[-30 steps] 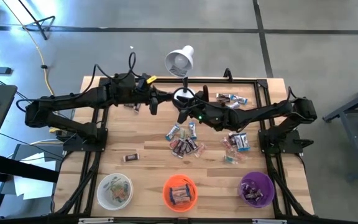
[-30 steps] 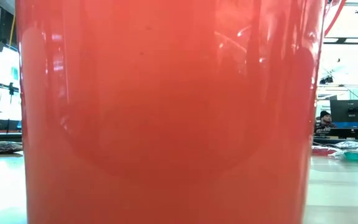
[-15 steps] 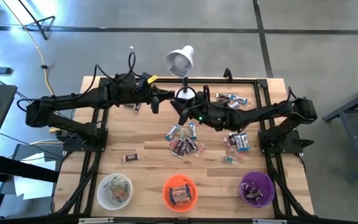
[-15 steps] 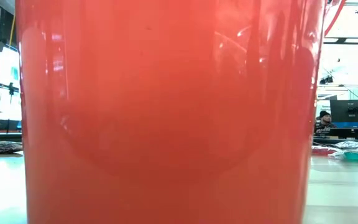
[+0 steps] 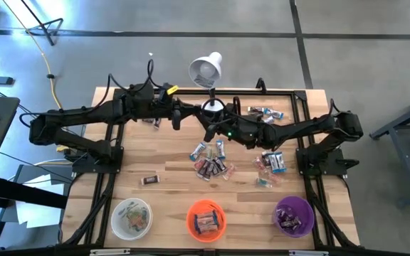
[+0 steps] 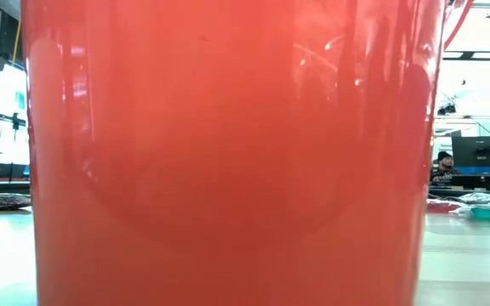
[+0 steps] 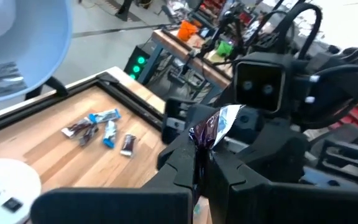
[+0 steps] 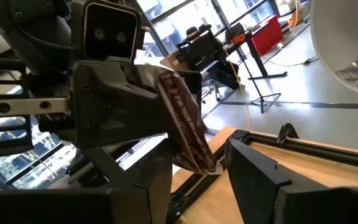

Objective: Organize candy in baskets
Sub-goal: Put the brown chocolate bar into the purple bucket

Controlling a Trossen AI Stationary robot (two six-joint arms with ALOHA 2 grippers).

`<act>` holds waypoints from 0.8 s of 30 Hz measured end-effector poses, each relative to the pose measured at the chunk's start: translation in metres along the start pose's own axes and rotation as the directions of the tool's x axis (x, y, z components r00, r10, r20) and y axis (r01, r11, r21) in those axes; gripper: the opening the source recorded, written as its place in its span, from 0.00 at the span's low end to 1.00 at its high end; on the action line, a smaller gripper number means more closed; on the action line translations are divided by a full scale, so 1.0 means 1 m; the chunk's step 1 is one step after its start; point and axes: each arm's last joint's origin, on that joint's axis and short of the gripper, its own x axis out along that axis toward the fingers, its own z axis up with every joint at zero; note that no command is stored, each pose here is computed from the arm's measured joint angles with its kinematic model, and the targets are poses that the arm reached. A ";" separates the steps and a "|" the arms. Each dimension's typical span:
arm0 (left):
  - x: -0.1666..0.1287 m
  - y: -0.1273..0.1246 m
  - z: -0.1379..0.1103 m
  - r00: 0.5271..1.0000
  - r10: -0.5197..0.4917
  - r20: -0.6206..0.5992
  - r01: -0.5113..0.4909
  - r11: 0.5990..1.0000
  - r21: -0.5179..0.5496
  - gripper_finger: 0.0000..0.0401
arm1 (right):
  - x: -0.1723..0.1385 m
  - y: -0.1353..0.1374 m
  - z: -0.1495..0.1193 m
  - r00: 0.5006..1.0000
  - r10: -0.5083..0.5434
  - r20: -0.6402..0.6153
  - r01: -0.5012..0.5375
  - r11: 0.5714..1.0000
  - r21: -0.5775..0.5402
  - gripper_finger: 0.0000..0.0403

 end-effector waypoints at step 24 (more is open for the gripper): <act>0.008 -0.003 -0.001 0.997 -0.078 -0.002 0.078 0.997 0.001 0.00 | -0.002 0.007 0.001 0.997 0.073 0.003 -0.073 0.997 0.016 0.03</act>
